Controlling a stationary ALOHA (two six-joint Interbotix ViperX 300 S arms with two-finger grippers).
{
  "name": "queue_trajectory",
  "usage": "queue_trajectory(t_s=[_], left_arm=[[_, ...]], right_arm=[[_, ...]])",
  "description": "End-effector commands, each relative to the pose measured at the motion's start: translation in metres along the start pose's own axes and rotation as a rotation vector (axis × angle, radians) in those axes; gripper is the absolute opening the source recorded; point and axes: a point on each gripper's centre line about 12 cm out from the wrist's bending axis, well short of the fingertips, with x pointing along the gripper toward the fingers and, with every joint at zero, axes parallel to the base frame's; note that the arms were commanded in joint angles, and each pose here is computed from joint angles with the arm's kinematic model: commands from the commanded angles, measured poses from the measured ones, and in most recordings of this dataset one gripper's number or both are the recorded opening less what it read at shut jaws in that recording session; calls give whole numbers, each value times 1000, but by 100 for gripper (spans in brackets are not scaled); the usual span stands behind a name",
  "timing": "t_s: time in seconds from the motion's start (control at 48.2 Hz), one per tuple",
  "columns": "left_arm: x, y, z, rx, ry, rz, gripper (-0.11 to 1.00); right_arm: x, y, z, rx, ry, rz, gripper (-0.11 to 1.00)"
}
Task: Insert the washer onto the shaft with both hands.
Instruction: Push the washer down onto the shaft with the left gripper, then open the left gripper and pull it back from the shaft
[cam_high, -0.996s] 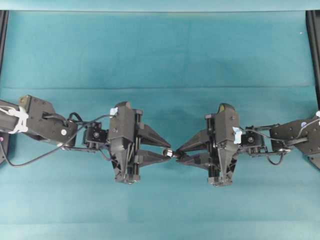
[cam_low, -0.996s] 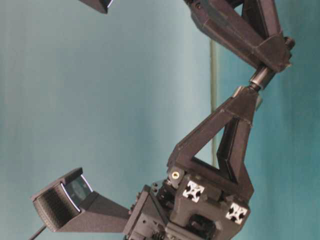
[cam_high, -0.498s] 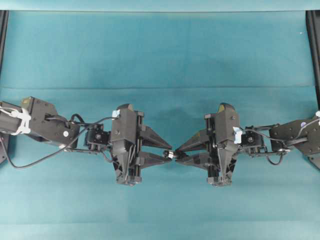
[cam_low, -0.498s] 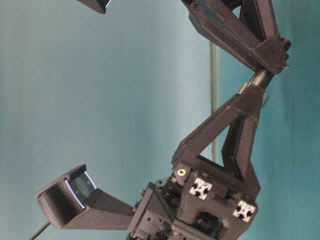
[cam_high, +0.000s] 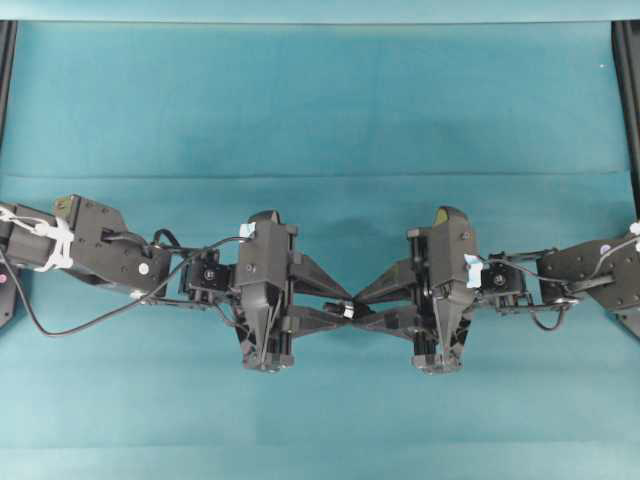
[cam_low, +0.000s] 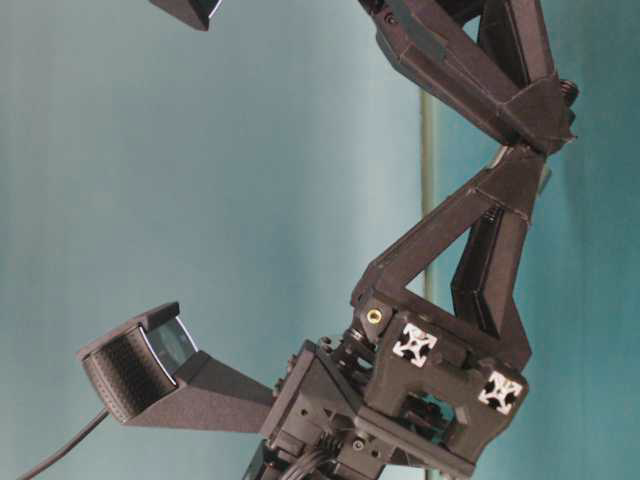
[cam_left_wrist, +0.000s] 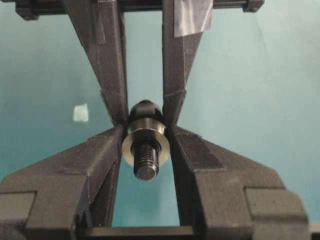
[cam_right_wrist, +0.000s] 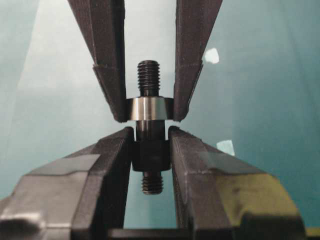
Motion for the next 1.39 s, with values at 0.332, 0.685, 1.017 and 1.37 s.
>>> queue_trajectory(t_s=[0.332, 0.685, 1.017, 1.37], left_arm=[[5, -3, 9, 0, -25, -8, 35], [5, -3, 10, -4, -25, -8, 35], [5, -3, 12, -14, -30, -7, 36], [1, -2, 13, -24, 0, -1, 92]], right_arm=[[2, 2, 9, 10, -35, 6, -1], [1, 2, 8, 10, -27, 5, -1], [1, 2, 8, 9, -27, 6, -1], [1, 2, 8, 7, -29, 6, -1]])
